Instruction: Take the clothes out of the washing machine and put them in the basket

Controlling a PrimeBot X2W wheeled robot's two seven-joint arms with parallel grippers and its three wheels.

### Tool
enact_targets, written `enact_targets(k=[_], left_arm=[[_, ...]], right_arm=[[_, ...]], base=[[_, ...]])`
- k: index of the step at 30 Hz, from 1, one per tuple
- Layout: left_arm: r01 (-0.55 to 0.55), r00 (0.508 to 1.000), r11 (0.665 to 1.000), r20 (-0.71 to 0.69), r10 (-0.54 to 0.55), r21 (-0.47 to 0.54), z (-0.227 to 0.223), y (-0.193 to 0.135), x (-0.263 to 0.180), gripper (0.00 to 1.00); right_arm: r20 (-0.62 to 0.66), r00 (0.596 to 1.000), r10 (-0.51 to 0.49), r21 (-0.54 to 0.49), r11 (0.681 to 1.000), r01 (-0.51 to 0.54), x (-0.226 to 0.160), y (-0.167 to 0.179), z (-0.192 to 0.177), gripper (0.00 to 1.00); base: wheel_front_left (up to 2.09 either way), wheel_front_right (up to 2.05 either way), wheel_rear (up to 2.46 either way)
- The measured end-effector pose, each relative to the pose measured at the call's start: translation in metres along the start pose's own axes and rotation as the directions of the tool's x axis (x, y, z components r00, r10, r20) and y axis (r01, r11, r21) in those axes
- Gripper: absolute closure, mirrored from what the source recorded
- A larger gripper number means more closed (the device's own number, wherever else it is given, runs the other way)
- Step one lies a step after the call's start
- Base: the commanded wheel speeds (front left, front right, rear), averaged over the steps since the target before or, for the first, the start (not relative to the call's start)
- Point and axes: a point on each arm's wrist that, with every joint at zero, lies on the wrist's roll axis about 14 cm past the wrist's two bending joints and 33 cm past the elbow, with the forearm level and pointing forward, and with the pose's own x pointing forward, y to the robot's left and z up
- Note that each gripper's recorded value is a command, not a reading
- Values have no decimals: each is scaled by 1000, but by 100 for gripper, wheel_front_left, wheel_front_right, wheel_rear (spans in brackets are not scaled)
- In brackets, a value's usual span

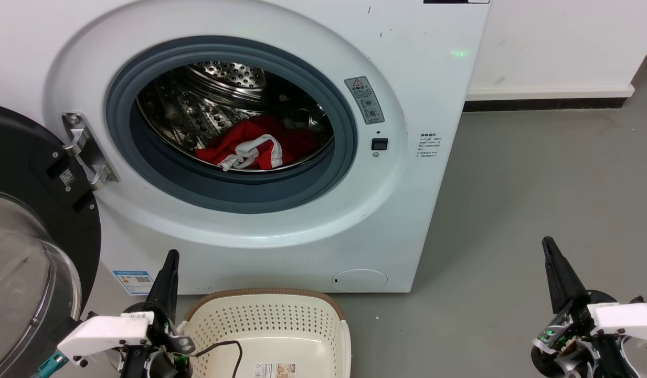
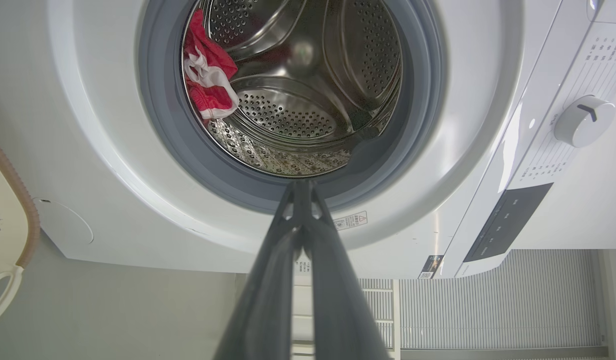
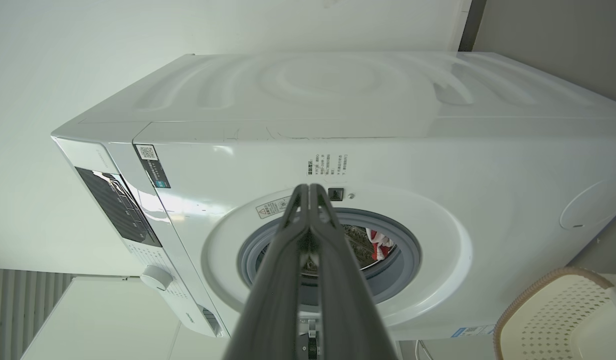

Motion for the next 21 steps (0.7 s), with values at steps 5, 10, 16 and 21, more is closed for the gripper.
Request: enact_targets(k=[5, 10, 16, 21], left_arm=[[0, 1000, 1000, 0, 0, 0, 0, 0, 0, 100], [0, 1000, 1000, 0, 0, 0, 0, 0, 0, 100], [0, 1000, 1000, 0, 0, 0, 0, 0, 0, 100], [0, 1000, 1000, 0, 0, 0, 0, 0, 0, 100]], right_arm=[[0, 1000, 0, 0, 1000, 0, 0, 0, 0, 100], [0, 1000, 0, 0, 1000, 0, 0, 0, 0, 100], [0, 1000, 0, 0, 1000, 0, 0, 0, 0, 100], [0, 1000, 0, 0, 1000, 0, 0, 0, 0, 100]], base=[[0, 0, 0], [0, 0, 0], [0, 0, 0], [0, 0, 0]])
